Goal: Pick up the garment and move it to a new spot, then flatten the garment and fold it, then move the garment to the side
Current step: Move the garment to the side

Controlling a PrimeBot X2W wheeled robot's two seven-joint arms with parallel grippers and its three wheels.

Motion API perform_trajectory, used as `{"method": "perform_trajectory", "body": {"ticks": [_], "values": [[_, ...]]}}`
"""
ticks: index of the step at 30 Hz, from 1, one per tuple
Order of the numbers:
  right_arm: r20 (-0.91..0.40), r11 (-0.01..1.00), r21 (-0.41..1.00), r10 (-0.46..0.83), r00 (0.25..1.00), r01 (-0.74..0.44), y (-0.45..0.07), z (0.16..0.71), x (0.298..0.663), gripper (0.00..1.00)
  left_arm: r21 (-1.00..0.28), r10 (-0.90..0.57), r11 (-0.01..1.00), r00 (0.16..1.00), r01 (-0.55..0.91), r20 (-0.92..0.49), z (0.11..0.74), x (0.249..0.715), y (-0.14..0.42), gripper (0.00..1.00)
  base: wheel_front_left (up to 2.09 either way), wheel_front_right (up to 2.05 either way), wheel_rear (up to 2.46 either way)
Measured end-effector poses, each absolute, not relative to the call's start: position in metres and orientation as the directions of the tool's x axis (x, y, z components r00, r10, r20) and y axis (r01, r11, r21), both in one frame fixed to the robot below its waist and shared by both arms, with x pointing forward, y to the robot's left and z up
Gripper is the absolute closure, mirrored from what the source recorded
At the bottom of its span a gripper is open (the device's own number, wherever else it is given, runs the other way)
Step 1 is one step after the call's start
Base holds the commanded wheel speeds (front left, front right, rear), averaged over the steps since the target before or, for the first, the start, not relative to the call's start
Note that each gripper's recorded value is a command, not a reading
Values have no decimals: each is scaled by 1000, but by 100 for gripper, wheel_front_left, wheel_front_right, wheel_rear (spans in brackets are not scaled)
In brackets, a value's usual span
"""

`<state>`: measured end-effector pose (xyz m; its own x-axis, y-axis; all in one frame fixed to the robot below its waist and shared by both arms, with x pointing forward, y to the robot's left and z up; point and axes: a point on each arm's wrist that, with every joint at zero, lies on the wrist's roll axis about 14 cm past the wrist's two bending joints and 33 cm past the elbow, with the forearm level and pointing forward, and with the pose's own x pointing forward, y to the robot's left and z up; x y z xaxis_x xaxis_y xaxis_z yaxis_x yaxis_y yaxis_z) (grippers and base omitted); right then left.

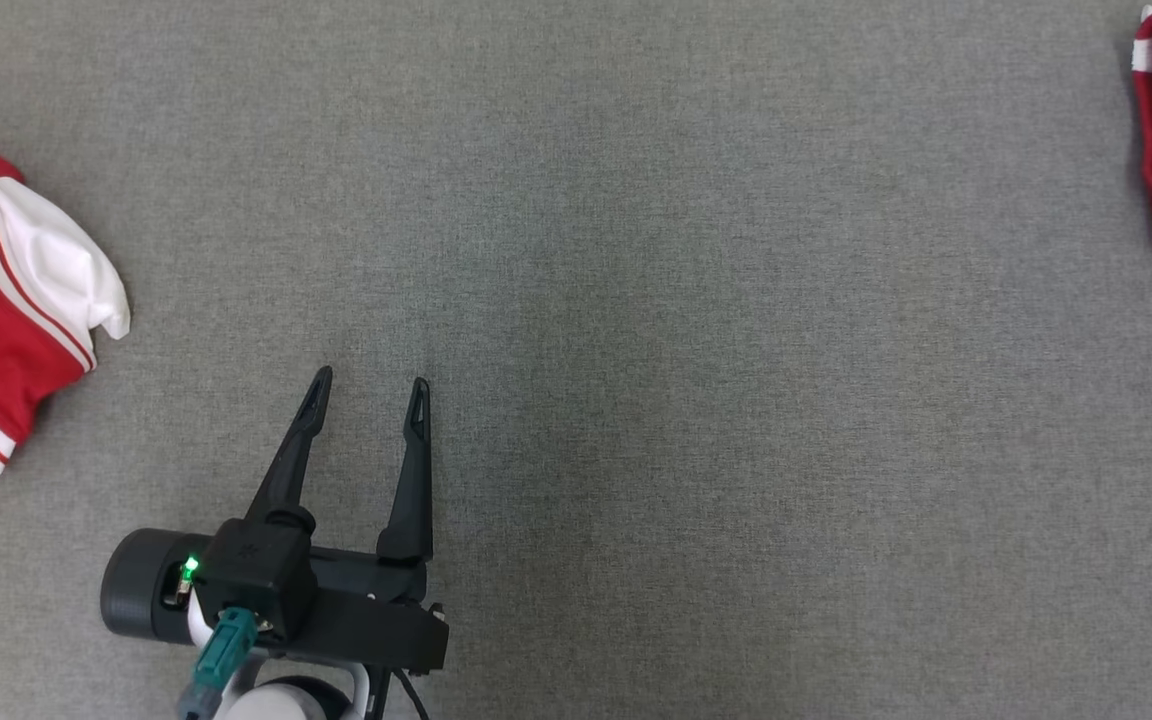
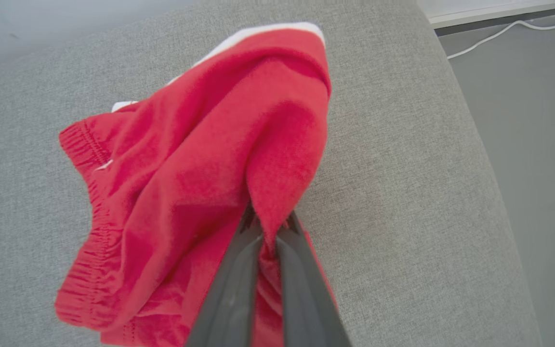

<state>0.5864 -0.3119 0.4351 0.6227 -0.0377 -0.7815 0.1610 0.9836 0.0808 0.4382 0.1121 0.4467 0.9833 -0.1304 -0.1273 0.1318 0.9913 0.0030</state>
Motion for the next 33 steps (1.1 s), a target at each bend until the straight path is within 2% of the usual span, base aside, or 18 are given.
{"method": "perform_trajectory", "body": {"ticks": [13,14,15,16,23,25,33], "values": [[-778,992,-101,-126,615,76,-320,428,599,100,11,-115,993,983,118,-146,441,441,117,0,0,0,0],[-780,991,-107,-132,612,78,-321,428,598,80,12,-114,993,983,117,-146,441,441,118,0,0,0,0],[-783,990,-109,-138,607,84,-323,428,597,36,13,-111,993,983,115,-145,441,441,119,0,0,0,0],[-784,990,-114,-144,603,88,-325,428,595,0,15,-108,994,984,111,-144,442,441,120,0,0,0,0],[-768,980,-177,-193,610,87,-334,443,590,0,20,-99,994,985,103,-140,446,439,123,0,0,0,0],[-744,983,-177,-170,646,54,-329,453,593,0,18,-101,994,986,104,-131,449,438,122,0,0,0,0],[-613,999,-27,6,790,-28,-283,492,600,0,16,-92,995,992,94,-90,465,432,125,0,0,0,0]]}}
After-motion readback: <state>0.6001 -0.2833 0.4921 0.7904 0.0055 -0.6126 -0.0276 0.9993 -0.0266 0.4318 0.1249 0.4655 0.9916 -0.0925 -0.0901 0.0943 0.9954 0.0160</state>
